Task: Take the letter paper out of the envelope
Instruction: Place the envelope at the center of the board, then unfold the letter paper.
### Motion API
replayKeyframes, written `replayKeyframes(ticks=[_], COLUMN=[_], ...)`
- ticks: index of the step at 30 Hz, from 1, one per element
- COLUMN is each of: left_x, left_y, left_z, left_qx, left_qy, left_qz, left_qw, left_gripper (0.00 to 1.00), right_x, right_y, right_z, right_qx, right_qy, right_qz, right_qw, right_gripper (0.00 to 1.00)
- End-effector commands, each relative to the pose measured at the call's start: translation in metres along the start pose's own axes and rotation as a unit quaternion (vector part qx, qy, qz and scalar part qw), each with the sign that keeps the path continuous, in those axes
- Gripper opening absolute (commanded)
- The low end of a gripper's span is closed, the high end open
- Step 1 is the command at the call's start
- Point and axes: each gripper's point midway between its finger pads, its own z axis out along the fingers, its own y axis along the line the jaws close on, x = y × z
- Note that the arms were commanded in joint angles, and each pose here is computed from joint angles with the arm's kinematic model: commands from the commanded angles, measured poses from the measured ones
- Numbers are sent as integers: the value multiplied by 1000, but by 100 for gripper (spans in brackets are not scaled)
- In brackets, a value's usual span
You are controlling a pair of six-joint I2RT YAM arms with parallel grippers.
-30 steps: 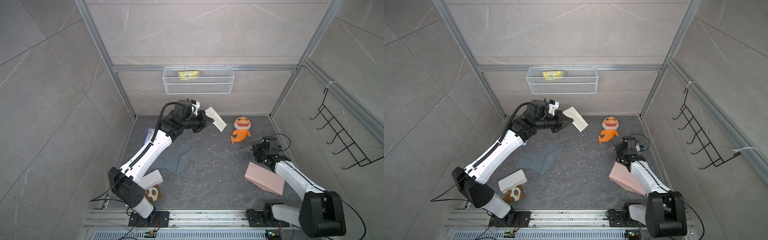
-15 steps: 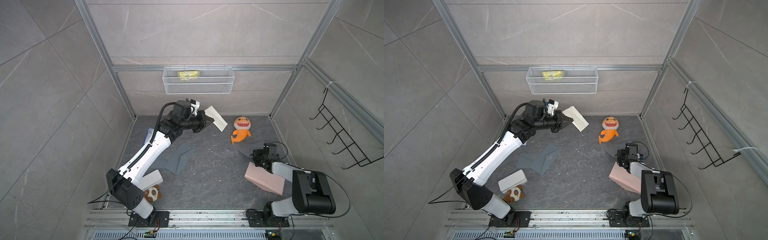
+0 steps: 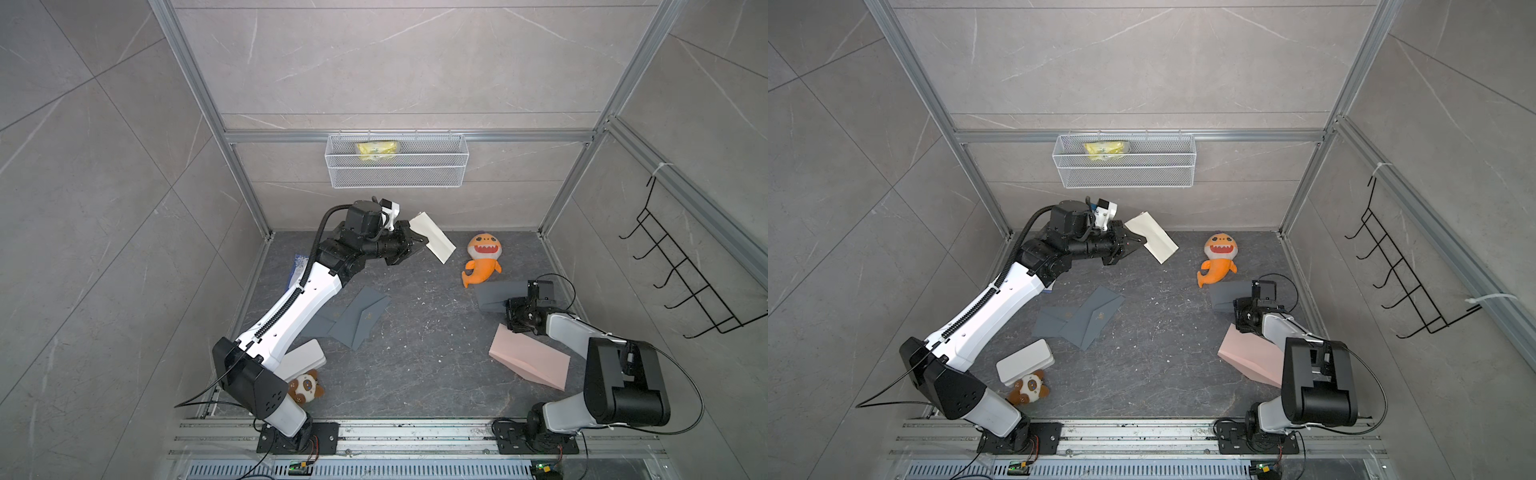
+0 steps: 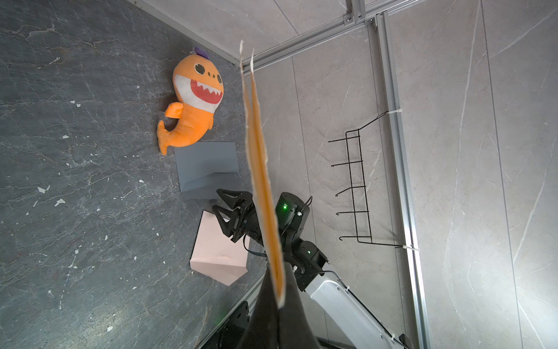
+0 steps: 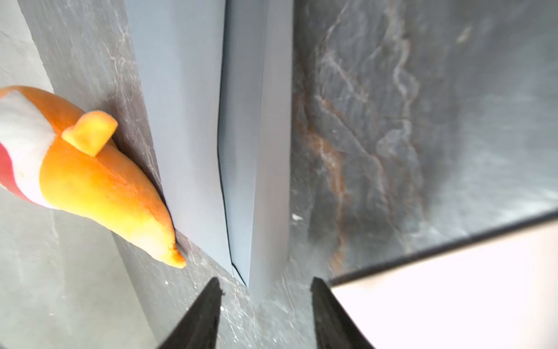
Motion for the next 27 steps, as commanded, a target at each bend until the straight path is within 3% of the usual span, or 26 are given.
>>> replayKeyframes(ticks=[1,6,9,14,16,20,24,27], left_x=[-6,-6,-7,-19,-24,-31,-31,-30], left_y=[-19,-16,-12,-3,4,23,36,40], left_z=[-6,-3,-1,-4,-5,-6,-2,3], left_qx=[31,23,17,18,17,20,25,31], left_qy=[-7,4,16,23,31,55,82,91], left_qz=[16,13,9,-16,-35,-105,-174,-199], left_qw=[999,1000,1000,999,999,993,981,975], left_gripper=[0,0,0,0,0,0,0,0], right_x=[-1,-3,-4,19,42,102,147,170], right_y=[-11,-1,30,110,146,196,201,196], right_z=[-18,-44,-74,-123,-140,-166,-176,-177], right_qx=[48,75,61,-52,-125,-255,-289,-298], right_qy=[-9,-32,-61,-70,-46,72,170,208], right_qz=[-13,-44,-98,-189,-229,-275,-284,-270], right_qw=[999,996,991,978,964,924,898,892], right_gripper=[53,54,55,56,58,66,67,67])
